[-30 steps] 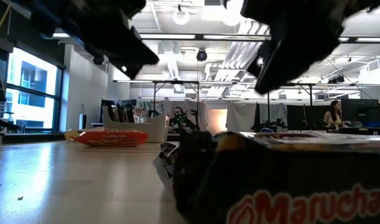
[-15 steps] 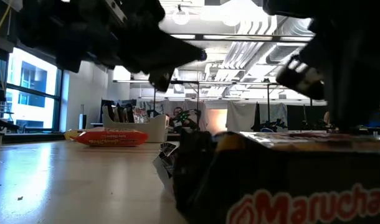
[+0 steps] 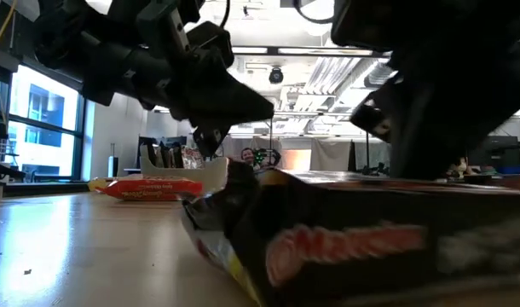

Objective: Sort Maruchan noodles
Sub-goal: Put the black noodle pack into the gray bin

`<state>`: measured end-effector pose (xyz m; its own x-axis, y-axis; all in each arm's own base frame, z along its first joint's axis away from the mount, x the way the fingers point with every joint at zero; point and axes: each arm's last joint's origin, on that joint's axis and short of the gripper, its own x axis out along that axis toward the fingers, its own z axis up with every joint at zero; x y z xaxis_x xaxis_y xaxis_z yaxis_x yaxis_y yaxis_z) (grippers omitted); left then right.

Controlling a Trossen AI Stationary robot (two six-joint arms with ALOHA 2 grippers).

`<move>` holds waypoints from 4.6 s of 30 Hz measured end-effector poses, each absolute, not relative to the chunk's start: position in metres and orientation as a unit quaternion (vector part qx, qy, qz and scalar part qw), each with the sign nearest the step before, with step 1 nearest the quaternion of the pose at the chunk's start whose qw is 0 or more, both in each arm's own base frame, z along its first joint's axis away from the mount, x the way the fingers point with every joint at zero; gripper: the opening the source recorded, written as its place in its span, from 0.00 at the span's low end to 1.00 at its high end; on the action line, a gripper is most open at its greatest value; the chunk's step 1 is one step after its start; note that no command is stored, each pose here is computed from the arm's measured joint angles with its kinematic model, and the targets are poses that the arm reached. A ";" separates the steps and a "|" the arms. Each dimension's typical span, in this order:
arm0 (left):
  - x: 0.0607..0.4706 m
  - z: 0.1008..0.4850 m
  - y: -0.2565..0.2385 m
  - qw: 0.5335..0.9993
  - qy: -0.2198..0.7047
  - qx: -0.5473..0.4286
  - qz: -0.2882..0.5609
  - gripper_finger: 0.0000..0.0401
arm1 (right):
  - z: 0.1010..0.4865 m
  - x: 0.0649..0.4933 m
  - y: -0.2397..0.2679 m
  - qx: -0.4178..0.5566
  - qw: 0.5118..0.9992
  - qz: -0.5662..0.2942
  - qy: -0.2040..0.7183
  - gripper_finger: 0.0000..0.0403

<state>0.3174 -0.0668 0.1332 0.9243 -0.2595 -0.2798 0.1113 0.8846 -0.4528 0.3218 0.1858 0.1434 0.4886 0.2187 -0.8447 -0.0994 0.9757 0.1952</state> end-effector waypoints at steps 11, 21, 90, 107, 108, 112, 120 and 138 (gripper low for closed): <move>0.314 0.124 -0.067 0.938 0.223 -0.252 -0.081 0.30 | 0.148 0.340 0.148 -0.038 0.879 0.022 0.475 0.00; 0.309 0.113 -0.066 0.931 0.272 -0.242 -0.030 0.43 | 0.193 0.342 0.164 -0.091 0.872 -0.018 0.481 0.00; 0.314 0.112 -0.072 0.899 0.377 -0.207 -0.082 0.13 | 0.134 0.331 0.151 -0.058 0.934 0.132 0.326 0.00; 0.312 0.115 -0.072 0.900 0.376 -0.206 -0.083 0.00 | 0.168 0.270 0.165 -0.059 0.953 0.030 0.296 0.00; 0.312 0.115 -0.073 0.901 0.374 -0.204 -0.085 0.00 | 0.162 0.267 0.163 -0.040 0.957 0.034 0.286 0.00; 0.311 0.131 -0.072 0.912 0.350 -0.192 -0.094 0.00 | 0.141 0.256 0.143 0.071 0.967 0.016 0.243 0.00; 0.301 0.163 -0.071 0.929 0.318 -0.172 -0.076 0.00 | 0.130 0.253 0.118 0.200 0.953 -0.012 0.227 0.19; 0.295 0.170 -0.092 0.938 0.302 -0.140 -0.093 0.00 | 0.101 0.285 0.089 0.173 0.967 0.056 0.177 0.62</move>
